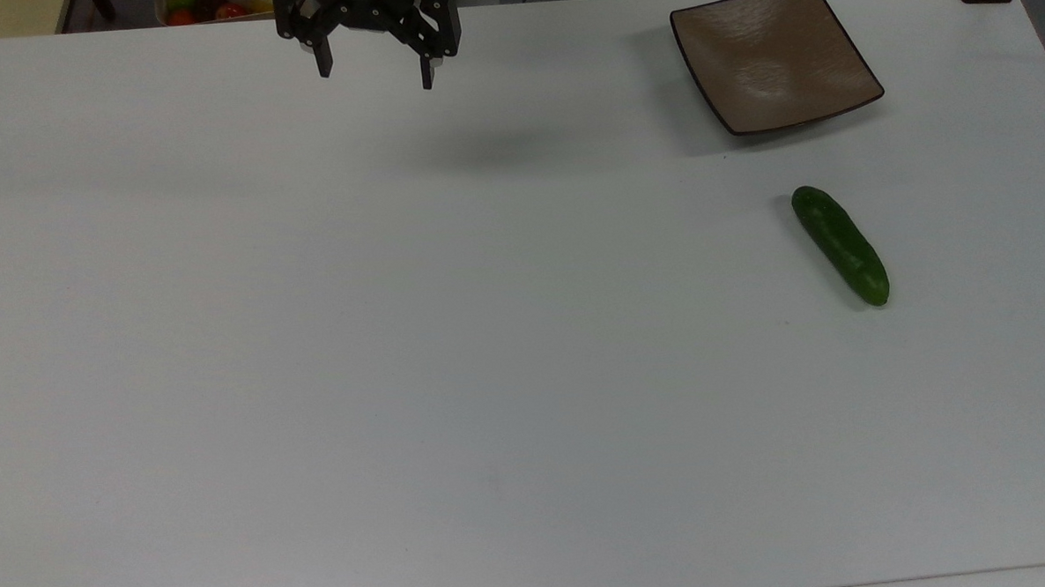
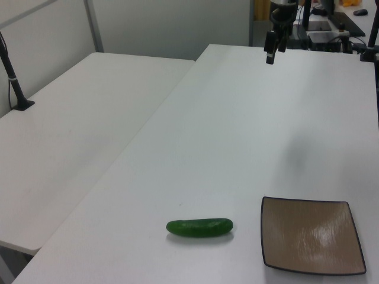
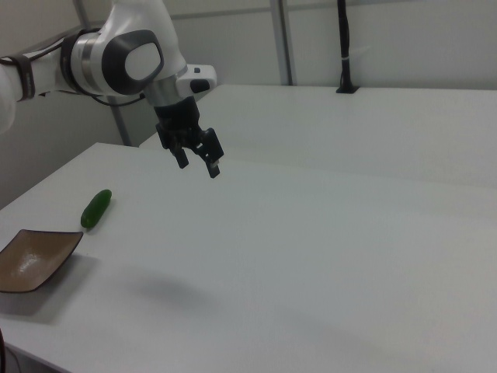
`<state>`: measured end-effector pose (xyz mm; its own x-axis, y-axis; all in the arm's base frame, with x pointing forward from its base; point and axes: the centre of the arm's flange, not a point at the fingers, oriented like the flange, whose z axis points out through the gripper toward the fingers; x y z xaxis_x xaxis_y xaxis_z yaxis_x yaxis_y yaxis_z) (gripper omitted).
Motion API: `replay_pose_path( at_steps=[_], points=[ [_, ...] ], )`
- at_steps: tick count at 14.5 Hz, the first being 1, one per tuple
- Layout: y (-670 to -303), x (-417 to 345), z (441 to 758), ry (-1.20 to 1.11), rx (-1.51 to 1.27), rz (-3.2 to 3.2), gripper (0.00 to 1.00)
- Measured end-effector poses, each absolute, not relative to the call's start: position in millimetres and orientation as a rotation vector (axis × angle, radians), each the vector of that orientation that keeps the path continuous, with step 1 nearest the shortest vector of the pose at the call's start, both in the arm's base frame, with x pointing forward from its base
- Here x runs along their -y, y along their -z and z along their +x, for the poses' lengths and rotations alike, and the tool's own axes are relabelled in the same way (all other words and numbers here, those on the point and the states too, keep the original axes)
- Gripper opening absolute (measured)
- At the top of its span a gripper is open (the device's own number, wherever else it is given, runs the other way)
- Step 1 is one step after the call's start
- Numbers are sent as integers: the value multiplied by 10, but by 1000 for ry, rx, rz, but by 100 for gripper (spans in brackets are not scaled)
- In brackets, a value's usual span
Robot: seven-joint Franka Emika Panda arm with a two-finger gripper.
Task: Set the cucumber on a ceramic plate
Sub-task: 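Move the gripper over the green cucumber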
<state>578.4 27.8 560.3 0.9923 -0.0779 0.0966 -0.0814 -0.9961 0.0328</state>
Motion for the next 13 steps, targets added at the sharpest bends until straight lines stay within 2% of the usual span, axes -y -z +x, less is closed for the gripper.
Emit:
replay_pose_path(
  at_steps=[13],
  points=[
    [-5508,-817,5771,-82,-21,3249,100]
  ],
)
